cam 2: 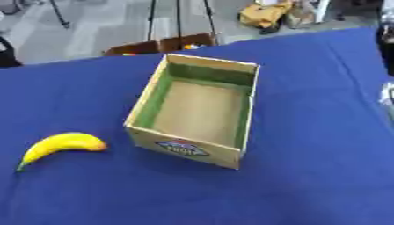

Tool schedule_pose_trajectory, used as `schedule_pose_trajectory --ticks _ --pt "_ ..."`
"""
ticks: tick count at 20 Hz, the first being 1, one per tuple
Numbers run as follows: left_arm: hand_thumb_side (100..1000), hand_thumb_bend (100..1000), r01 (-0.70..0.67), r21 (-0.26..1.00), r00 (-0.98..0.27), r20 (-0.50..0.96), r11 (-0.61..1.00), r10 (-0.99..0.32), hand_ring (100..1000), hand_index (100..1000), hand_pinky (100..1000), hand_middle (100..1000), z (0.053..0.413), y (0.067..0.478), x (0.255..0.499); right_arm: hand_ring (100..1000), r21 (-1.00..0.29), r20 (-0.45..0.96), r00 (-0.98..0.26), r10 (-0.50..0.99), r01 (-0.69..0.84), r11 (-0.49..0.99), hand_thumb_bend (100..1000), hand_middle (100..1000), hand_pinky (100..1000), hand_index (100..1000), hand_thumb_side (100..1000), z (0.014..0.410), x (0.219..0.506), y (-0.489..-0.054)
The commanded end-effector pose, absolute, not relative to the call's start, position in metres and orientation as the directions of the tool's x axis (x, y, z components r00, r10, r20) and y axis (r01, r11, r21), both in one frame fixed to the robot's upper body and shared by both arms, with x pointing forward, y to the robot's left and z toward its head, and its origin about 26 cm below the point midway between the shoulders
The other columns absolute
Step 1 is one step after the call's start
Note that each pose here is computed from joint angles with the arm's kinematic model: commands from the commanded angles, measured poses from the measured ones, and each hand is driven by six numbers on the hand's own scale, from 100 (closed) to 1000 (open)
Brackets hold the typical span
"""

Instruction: Pick up objects on the table and place them in the box.

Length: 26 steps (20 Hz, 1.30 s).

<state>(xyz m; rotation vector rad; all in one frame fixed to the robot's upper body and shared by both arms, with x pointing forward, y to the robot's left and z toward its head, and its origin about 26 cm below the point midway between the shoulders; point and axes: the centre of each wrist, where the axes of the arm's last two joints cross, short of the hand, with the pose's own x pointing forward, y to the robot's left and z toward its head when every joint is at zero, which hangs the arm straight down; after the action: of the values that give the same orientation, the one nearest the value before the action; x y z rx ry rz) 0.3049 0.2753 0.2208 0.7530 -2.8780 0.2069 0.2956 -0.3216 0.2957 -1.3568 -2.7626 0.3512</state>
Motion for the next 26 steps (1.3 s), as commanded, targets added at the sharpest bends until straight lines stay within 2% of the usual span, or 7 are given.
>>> schedule_pose_trajectory --ticks 1,16,26 --pt "1000 100 -0.494 -0.102 -0.865 0.161 0.863 -0.476 916 932 765 844 0.228 0.278 0.302 885 -0.204 -0.092 -0.612 0.785 0.783 0.587 100 882 716 931 1000 0.306 0.291 -0.322" --pt "1000 100 -0.525 -0.080 -0.843 0.185 0.847 -0.505 915 931 753 844 0.226 0.283 0.301 885 -0.201 -0.087 -0.610 0.788 0.785 0.586 100 881 716 931 1000 0.305 0.291 -0.322" --pt "1000 100 -0.605 0.047 -0.764 0.245 0.795 -0.596 887 927 698 839 0.226 0.297 0.297 884 -0.203 -0.090 -0.606 0.791 0.788 0.581 100 881 717 931 1000 0.306 0.291 -0.322"
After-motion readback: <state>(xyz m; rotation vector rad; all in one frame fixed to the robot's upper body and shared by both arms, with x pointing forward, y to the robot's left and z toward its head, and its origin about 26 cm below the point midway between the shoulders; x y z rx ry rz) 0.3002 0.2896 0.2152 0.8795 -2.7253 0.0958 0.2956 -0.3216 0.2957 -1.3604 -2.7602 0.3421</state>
